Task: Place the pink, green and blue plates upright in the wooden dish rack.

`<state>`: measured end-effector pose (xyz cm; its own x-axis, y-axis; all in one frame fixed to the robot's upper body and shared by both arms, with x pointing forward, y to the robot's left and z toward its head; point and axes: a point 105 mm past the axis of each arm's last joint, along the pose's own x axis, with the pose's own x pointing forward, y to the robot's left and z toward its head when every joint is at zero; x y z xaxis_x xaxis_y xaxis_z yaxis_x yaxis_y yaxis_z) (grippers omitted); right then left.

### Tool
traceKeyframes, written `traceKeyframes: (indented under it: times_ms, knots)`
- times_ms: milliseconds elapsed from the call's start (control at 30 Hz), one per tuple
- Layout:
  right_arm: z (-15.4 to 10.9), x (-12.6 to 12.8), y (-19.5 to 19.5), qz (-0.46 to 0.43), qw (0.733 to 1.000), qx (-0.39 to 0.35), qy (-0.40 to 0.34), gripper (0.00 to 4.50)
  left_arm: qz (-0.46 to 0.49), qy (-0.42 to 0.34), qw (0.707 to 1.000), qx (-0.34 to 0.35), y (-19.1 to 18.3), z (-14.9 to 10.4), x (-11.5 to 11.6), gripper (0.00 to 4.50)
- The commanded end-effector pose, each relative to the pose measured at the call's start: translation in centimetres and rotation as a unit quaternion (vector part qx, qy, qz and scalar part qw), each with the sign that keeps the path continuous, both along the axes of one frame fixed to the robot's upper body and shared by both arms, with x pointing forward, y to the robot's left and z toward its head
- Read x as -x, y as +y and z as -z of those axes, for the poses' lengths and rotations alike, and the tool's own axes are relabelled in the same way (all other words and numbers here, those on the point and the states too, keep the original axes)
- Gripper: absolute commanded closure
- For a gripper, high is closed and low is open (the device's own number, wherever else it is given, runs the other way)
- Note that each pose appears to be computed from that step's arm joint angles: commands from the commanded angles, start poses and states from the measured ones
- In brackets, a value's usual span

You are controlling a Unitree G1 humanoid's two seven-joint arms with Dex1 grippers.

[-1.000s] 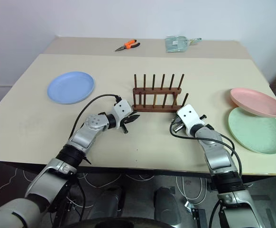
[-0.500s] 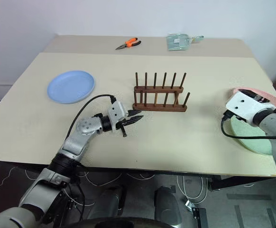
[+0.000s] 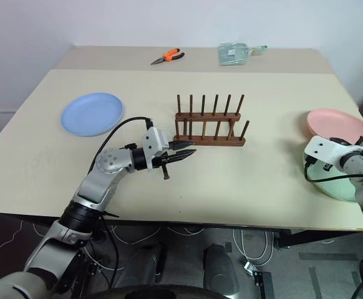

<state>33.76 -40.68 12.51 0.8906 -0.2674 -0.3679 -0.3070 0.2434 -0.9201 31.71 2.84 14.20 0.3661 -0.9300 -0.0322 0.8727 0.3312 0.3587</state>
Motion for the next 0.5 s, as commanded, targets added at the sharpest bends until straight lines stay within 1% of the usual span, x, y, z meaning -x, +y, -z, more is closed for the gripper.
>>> traceKeyframes:
  times_ms: [33, 67, 133, 200, 233, 267, 300, 333, 367, 433, 500]
  knots:
    - [-3.2, -0.7, 0.6, -0.021, 0.998, 0.028, -0.056, 4.45, -0.017, -0.021, 1.0, 0.009, 0.8, -1.1, 0.0, 3.67]
    - [-4.4, -0.9, 1.1, -0.033, 0.996, 0.037, -0.075, 4.45, -0.025, -0.021, 0.999, 0.008, 1.1, -1.1, -0.2, 3.67]
    - [-8.0, -1.5, 3.1, -0.07, 0.987, 0.038, -0.14, 4.45, -0.058, -0.034, 0.998, 0.012, 2.2, -1.4, -0.9, 3.67]
    - [-11.4, -1.8, 7.2, -0.134, 0.967, -0.033, -0.213, 4.45, -0.107, -0.055, 0.993, 0.02, 3.6, -1.9, -2.2, 3.67]
    - [-12.7, -1.8, 9.9, -0.168, 0.947, -0.124, -0.244, 4.45, -0.14, -0.078, 0.987, 0.025, 4.5, -2.4, -3.0, 3.67]
    - [-13.6, -1.4, 12.3, -0.199, 0.92, -0.215, -0.26, 4.45, -0.168, -0.091, 0.981, 0.033, 5.3, -2.7, -3.7, 3.67]
    - [-14.4, -0.9, 15.0, -0.23, 0.873, -0.337, -0.267, 4.45, -0.192, -0.093, 0.976, 0.048, 6.0, -3.1, -4.3, 3.67]
    - [-15.2, -0.2, 17.2, -0.257, 0.819, -0.439, -0.264, 4.45, -0.205, -0.096, 0.972, 0.061, 6.5, -3.4, -4.6, 3.67]
    - [-15.8, 0.5, 18.7, -0.273, 0.772, -0.513, -0.257, 4.45, -0.21, -0.096, 0.97, 0.07, 6.8, -3.5, -4.8, 3.67]
    - [-16.3, 1.6, 21.0, -0.291, 0.685, -0.628, -0.225, 4.45, -0.219, -0.1, 0.967, 0.084, 7.3, -3.9, -5.1, 3.67]
    - [-16.3, 2.3, 22.4, -0.295, 0.634, -0.687, -0.199, 4.45, -0.219, -0.092, 0.967, 0.094, 7.4, -4.1, -5.2, 3.67]
